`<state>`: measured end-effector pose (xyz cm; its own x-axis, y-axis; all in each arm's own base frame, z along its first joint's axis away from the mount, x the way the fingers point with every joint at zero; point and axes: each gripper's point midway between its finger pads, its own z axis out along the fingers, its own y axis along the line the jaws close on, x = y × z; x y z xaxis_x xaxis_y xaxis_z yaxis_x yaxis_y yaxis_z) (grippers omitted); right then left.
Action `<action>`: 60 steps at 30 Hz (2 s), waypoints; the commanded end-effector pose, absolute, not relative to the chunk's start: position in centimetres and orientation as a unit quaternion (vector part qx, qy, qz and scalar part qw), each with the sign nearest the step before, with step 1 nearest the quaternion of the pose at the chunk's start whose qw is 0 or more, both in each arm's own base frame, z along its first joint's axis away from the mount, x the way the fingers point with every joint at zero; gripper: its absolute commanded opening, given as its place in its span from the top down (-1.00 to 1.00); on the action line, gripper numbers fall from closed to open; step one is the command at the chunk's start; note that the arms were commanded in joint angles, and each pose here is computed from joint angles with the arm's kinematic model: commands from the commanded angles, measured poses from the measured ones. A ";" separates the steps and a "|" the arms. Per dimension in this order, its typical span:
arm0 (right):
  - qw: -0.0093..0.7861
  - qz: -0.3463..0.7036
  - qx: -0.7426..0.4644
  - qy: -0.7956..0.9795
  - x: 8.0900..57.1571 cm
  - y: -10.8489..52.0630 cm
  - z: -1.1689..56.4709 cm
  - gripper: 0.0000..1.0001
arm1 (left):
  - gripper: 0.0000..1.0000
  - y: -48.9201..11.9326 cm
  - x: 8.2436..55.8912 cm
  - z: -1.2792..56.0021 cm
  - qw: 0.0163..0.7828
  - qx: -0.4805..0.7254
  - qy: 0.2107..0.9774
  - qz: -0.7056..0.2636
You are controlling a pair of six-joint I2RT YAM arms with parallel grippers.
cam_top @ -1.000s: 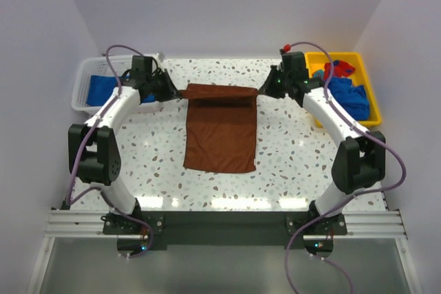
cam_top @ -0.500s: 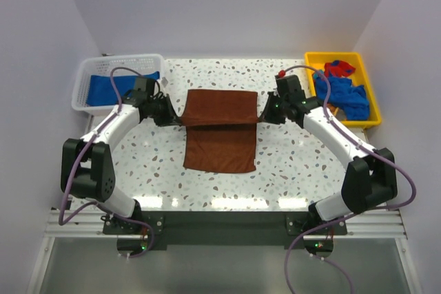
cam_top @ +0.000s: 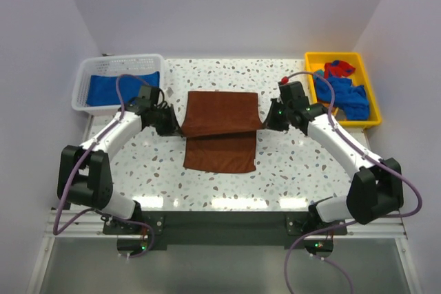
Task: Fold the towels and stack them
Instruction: Fold the towel
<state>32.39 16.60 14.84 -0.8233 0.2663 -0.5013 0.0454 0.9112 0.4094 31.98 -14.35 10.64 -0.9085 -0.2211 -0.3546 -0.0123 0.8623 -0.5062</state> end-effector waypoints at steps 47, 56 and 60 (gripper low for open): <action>0.134 0.186 0.091 0.969 21.4 16.0 6.9 1.00 | 0.87 -16.2 19.5 6.1 0.092 -0.068 0.964 -0.238; 0.100 0.158 0.094 0.978 20.2 15.7 2.7 1.00 | 0.85 -17.3 17.1 2.1 0.053 -0.054 0.973 -0.216; 0.089 0.148 0.095 0.980 19.7 15.4 1.7 1.00 | 0.85 -16.7 16.9 1.5 0.054 -0.058 0.978 -0.195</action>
